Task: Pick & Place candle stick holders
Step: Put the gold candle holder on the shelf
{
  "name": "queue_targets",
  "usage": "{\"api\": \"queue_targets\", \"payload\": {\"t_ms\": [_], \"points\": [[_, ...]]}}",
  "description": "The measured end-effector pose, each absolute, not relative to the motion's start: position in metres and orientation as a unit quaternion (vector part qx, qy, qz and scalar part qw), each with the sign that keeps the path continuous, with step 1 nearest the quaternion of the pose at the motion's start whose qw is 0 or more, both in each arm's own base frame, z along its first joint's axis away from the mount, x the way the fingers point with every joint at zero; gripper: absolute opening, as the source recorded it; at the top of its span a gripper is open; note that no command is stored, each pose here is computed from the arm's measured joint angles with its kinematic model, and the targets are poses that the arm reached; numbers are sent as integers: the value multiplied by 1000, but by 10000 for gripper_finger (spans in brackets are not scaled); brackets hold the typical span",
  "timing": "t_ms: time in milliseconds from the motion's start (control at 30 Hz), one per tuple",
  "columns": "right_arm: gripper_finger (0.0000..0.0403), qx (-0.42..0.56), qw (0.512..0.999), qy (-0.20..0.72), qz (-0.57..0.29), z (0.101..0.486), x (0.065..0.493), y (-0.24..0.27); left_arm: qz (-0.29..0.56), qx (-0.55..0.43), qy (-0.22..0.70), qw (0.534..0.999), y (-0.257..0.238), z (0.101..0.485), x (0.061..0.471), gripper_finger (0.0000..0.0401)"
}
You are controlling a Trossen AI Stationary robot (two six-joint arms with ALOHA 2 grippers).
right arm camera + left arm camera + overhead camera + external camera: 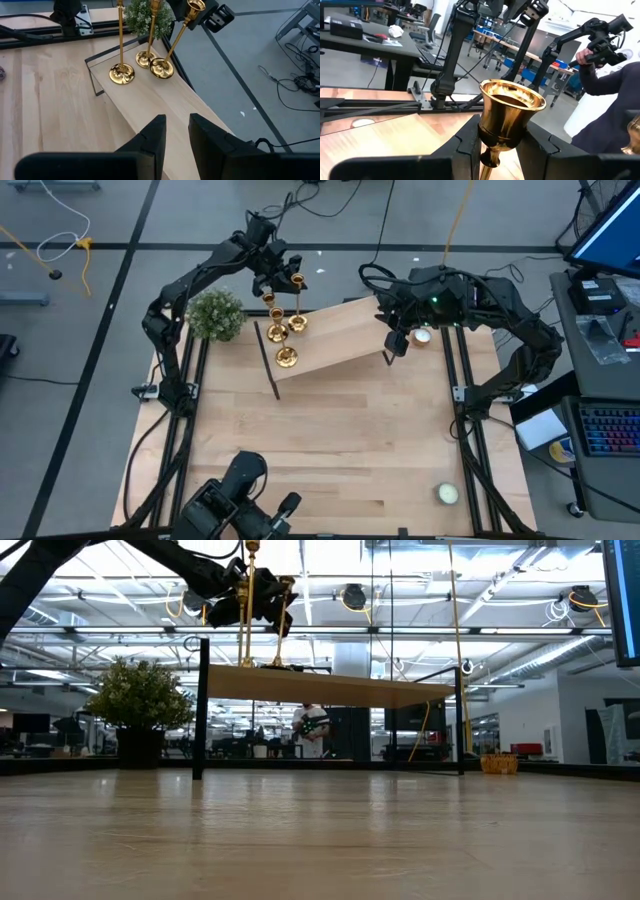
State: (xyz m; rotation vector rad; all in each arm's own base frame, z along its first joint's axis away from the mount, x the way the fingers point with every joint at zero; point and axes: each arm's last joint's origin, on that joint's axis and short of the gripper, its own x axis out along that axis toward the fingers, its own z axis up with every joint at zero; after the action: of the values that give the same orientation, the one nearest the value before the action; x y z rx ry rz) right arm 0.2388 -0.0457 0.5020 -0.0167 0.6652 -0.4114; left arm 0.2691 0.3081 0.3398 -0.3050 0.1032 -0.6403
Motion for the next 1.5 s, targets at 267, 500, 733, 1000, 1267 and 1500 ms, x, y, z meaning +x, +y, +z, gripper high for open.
{"api": "queue_targets", "payload": {"t_ms": [267, 500, 733, 1000, 1267, 1500], "points": [[77, -6, 925, 324, -201, 502, 239, -46, -316, -133, 45, 938, 312, 347, 274, 94], [77, -6, 927, 316, -201, 503, 240, -46, -303, -130, 42, 943, 323, 355, 267, 94], [77, -8, 930, 309, -200, 504, 241, -46, -297, -136, 43, 944, 326, 354, 263, 94], [77, -7, 930, 307, -201, 505, 241, -46, -308, -128, 42, 942, 317, 347, 268, 94], [77, -7, 930, 307, -201, 505, 241, -46, -309, -147, 49, 938, 316, 329, 270, 94], [77, -7, 930, 307, -201, 505, 241, -46, -308, -154, 51, 937, 317, 327, 270, 97]]}}
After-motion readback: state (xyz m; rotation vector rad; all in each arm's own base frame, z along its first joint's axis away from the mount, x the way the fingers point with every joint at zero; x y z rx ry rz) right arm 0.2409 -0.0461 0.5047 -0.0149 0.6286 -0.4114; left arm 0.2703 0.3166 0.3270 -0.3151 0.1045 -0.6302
